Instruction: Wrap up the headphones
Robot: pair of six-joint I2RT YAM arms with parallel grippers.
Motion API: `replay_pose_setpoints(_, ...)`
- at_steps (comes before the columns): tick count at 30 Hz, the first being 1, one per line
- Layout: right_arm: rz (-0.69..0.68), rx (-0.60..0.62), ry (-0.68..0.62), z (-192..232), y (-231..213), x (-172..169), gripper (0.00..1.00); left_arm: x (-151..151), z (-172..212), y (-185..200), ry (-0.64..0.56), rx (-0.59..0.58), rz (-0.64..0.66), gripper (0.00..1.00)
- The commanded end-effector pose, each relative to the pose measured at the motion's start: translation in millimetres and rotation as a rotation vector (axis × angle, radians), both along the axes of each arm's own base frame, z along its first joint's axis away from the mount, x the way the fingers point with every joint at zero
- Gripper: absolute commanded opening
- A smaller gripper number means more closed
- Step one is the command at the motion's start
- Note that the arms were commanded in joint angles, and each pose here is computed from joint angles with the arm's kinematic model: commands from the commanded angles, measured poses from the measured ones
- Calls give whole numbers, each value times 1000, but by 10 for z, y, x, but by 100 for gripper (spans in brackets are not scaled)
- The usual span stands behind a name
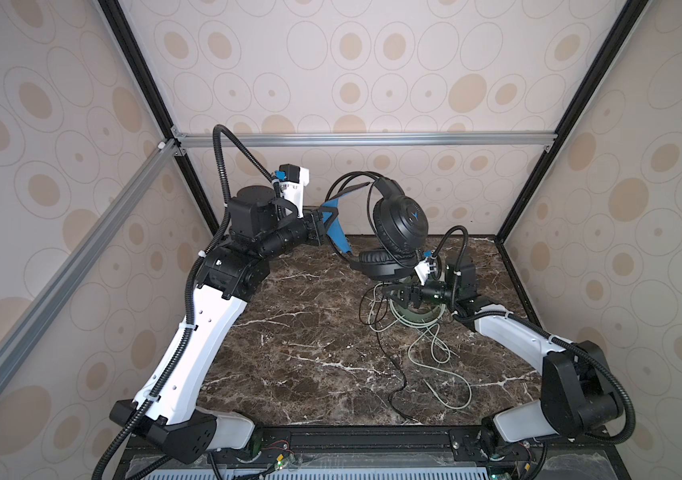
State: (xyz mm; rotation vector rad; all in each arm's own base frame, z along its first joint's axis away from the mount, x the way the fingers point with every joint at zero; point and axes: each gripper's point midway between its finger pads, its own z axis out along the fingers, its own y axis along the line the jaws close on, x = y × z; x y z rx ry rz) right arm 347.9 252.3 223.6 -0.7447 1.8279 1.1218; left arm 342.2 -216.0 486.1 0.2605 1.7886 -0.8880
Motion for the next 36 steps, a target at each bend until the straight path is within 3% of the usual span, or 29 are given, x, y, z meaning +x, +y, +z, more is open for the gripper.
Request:
replay_pose_setpoints(1, 21, 22, -24, 26, 144, 44, 74, -128, 474, 13, -98, -98, -12, 0)
replay_pose_setpoints(15, 4, 53, 49, -358, 345, 170, 63, -50, 534, 12, -84, -157, 7, 0)
replay_pose_setpoints(25, -80, 30, 55, -593, 314, 212, 47, 24, 587, 60, -85, -204, 22, 0)
replay_pose_setpoints(27, -93, 32, 63, -629, 309, 231, 43, 40, 597, 66, -86, -215, 21, 0)
replay_pose_setpoints(32, -112, 22, 71, -690, 302, 252, 17, 104, 596, 124, -82, -249, 44, 0)
replay_pose_setpoints(36, -116, -50, 72, -752, 311, 188, 4, 254, 596, 212, -82, -330, 108, 0)
